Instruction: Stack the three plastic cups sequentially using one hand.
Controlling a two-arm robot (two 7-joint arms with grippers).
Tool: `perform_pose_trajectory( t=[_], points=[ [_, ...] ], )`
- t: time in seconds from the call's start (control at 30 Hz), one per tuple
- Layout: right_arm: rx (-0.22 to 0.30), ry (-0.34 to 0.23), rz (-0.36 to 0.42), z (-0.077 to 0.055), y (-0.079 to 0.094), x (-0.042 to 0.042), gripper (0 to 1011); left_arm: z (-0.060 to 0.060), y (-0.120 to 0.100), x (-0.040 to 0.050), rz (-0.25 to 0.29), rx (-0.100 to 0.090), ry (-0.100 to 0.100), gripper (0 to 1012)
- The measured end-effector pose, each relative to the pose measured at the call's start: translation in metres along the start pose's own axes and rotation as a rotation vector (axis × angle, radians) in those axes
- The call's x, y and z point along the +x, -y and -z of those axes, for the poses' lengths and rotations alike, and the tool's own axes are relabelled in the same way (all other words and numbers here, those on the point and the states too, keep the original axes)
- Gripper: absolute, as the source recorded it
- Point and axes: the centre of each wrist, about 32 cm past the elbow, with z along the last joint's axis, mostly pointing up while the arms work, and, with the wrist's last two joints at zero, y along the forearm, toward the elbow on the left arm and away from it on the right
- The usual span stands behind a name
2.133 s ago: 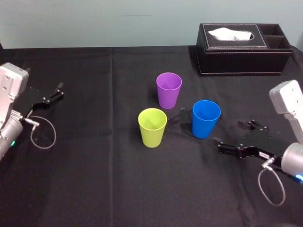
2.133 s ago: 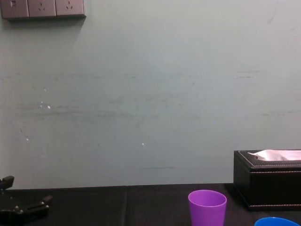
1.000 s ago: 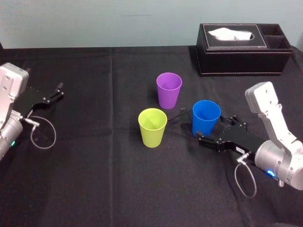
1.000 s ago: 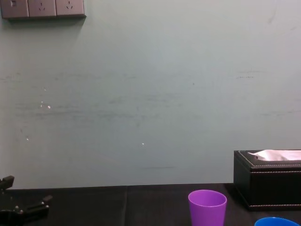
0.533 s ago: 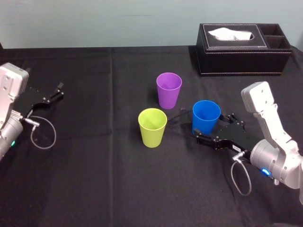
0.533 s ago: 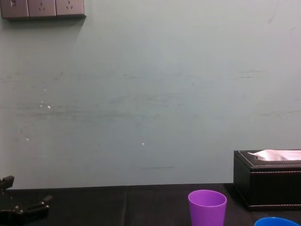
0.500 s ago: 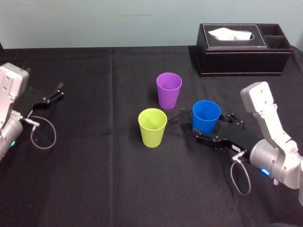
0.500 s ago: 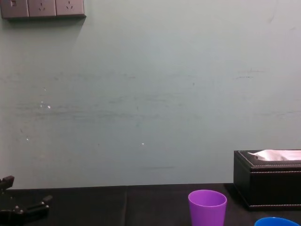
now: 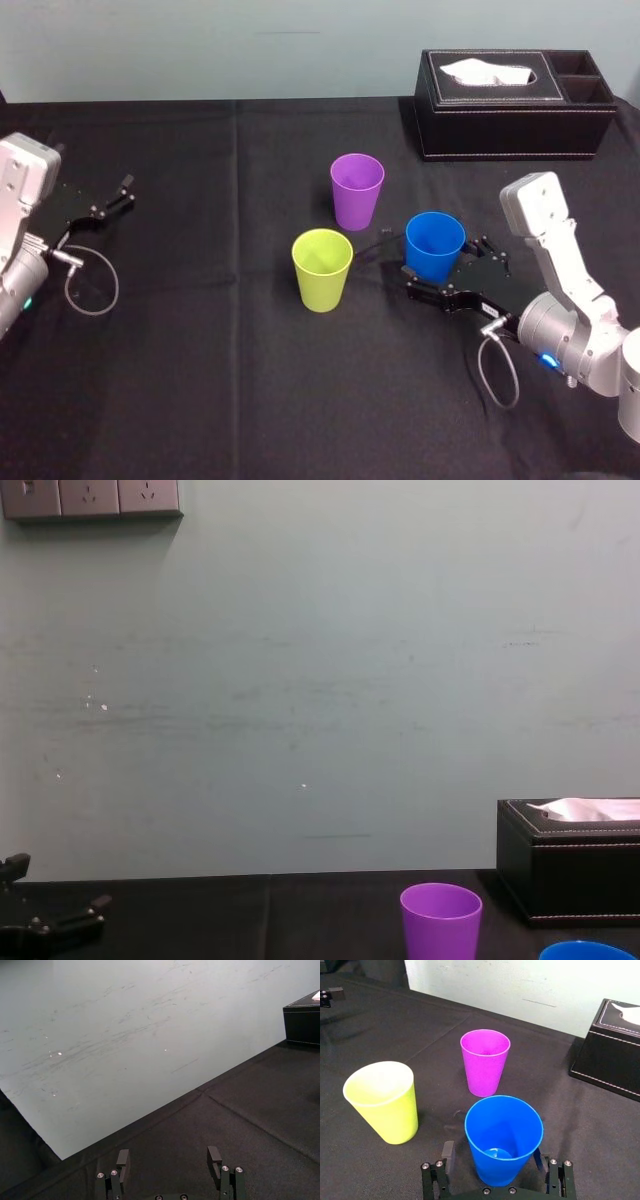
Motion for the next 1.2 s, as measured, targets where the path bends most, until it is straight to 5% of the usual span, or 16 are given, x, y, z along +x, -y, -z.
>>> perform_pose_trajectory(
  t=[0.83, 1.2],
  points=[
    [0.003, 0.008, -0.001, 0.0008, -0.0023, -0.001, 1002, 0.0, 0.0, 0.0, 0.0, 0.0, 0.0, 1010],
    [0.002, 0.007, -0.002, 0.0005, -0.0022, -0.0013, 750, 0.0, 0.0, 0.0, 0.0, 0.0, 0.0, 1010]
  ],
)
